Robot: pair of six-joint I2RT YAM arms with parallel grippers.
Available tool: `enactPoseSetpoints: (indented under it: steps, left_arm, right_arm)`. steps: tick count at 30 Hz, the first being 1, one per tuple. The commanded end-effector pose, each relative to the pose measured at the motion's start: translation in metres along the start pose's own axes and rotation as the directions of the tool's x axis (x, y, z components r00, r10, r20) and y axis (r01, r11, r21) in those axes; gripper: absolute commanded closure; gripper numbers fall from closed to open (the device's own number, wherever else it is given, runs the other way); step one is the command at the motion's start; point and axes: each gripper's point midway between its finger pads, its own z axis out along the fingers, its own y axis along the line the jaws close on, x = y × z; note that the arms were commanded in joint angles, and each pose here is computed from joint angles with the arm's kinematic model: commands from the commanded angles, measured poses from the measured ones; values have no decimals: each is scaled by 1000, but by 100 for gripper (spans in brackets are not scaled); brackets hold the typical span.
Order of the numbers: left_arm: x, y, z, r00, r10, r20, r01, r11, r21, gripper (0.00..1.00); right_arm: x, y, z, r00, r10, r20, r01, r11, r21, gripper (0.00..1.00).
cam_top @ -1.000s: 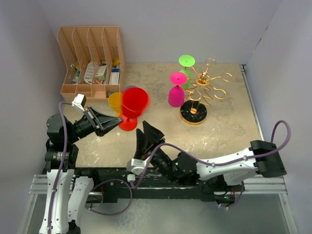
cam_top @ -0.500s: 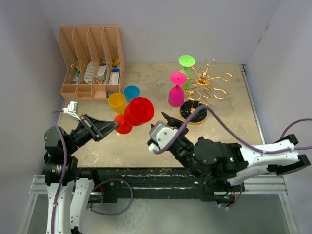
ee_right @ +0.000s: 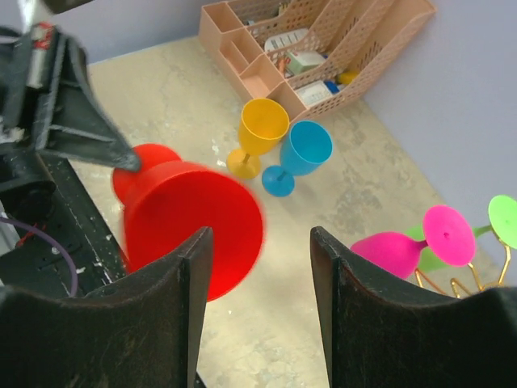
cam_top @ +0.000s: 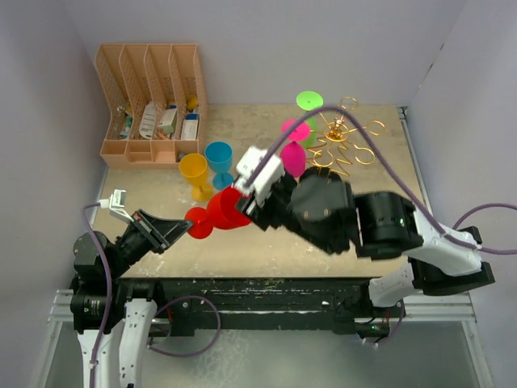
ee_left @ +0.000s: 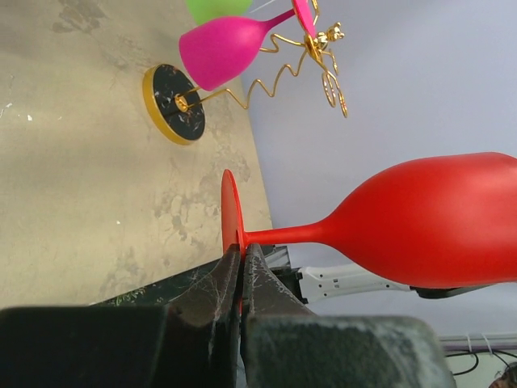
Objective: Take the wine glass off the wine glass rack
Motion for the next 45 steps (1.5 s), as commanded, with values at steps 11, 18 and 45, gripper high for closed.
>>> enactPoseSetpoints:
  steps: [11,18,45]
  left_arm:
    - [0,-12,-6,997,66,33,-68,995,69,100]
    - [-2,-20,-8,997,70,41,-73,993,92,100]
    - [-37,49,-112,902,211,376,48,818,-573,23]
  right_arm:
    - [4,-5,12,948,282,-145,-317,849,-423,44]
    - [27,4,19,933,275,-232,-352,828,-437,44]
    - [68,24,158,875,278,-396,-402,873,-277,100]
